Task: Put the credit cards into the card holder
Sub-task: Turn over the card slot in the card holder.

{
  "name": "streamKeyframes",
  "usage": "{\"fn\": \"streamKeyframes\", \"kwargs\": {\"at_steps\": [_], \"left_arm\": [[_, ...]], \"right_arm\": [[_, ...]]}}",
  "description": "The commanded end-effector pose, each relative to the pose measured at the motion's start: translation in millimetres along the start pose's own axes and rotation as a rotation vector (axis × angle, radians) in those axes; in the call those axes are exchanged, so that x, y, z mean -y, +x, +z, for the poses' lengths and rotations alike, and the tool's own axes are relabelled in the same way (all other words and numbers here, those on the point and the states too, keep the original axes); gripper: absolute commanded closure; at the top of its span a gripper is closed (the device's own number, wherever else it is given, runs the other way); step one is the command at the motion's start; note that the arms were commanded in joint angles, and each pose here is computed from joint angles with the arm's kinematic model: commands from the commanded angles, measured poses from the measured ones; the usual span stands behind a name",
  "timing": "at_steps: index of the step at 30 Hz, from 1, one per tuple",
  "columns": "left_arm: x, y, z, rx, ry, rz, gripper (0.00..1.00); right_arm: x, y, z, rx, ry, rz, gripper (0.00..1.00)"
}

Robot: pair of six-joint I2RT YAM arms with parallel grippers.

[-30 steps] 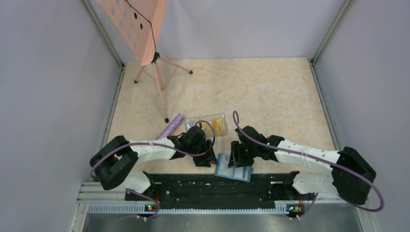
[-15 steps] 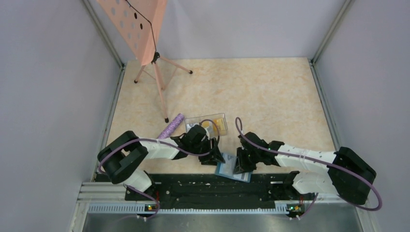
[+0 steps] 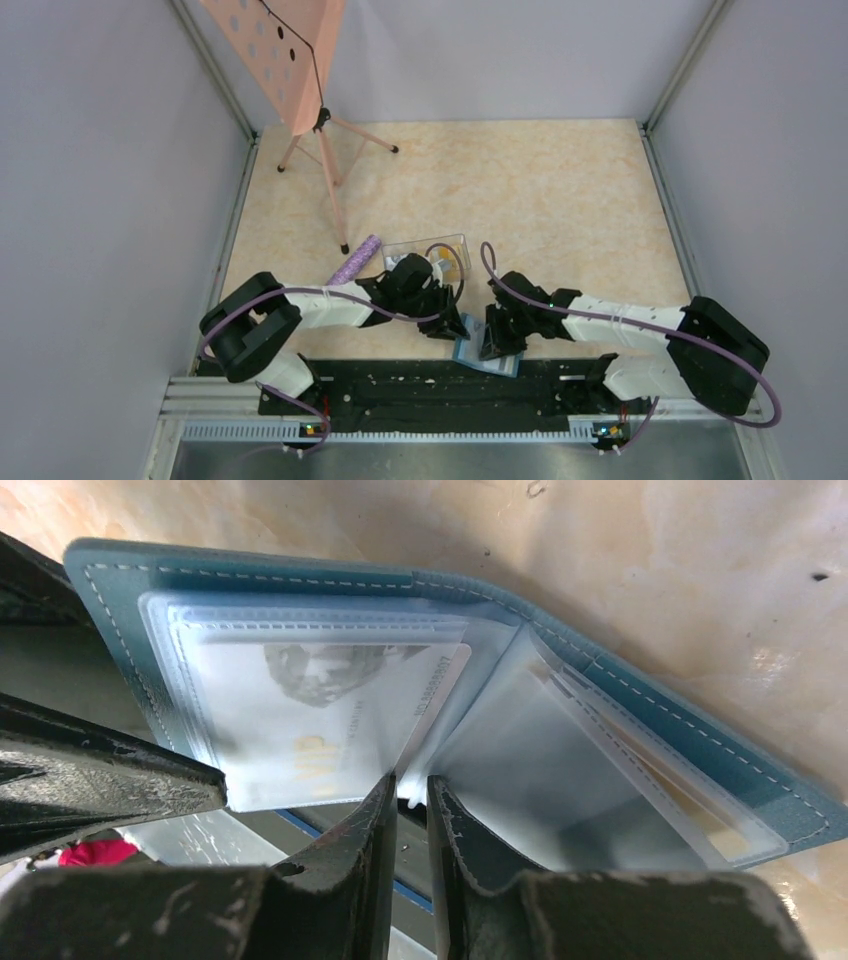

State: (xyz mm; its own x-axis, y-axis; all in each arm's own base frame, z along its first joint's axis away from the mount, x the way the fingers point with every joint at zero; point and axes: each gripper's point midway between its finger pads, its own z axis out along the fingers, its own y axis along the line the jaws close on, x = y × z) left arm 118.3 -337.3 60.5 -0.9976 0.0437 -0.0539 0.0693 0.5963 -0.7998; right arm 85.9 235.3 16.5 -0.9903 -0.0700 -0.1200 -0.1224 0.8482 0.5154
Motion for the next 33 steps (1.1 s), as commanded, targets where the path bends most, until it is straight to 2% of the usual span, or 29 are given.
{"fn": "streamKeyframes", "kwargs": {"at_steps": [1,10,16,26,33], "left_arm": [[15.2,-6.7,-6.6,0.018,-0.005,0.076,0.70],[10.8,-12.4,-9.0,0.050,-0.053,0.085,0.99],[-0.3,-11.9,-19.5,0.081,-0.129,0.059,1.00],[-3.7,-14.4,-65.6,0.189,-0.264,0.069,1.00],[-19.6,-11.3,-86.1,0.189,-0.406,0.070,1.00]], "right_arm": [[19.2,-3.5,0.6,0.017,0.114,-0.035,0.81],[10.4,-11.8,-4.5,0.024,0.117,-0.064,0.80],[9.5,-16.6,-10.2,0.033,0.143,-0.085,0.78],[13.0,-27.5,-23.3,0.067,0.212,-0.123,0.77],[14.4,-23.6,-9.6,0.056,0.182,-0.100,0.77]]}}
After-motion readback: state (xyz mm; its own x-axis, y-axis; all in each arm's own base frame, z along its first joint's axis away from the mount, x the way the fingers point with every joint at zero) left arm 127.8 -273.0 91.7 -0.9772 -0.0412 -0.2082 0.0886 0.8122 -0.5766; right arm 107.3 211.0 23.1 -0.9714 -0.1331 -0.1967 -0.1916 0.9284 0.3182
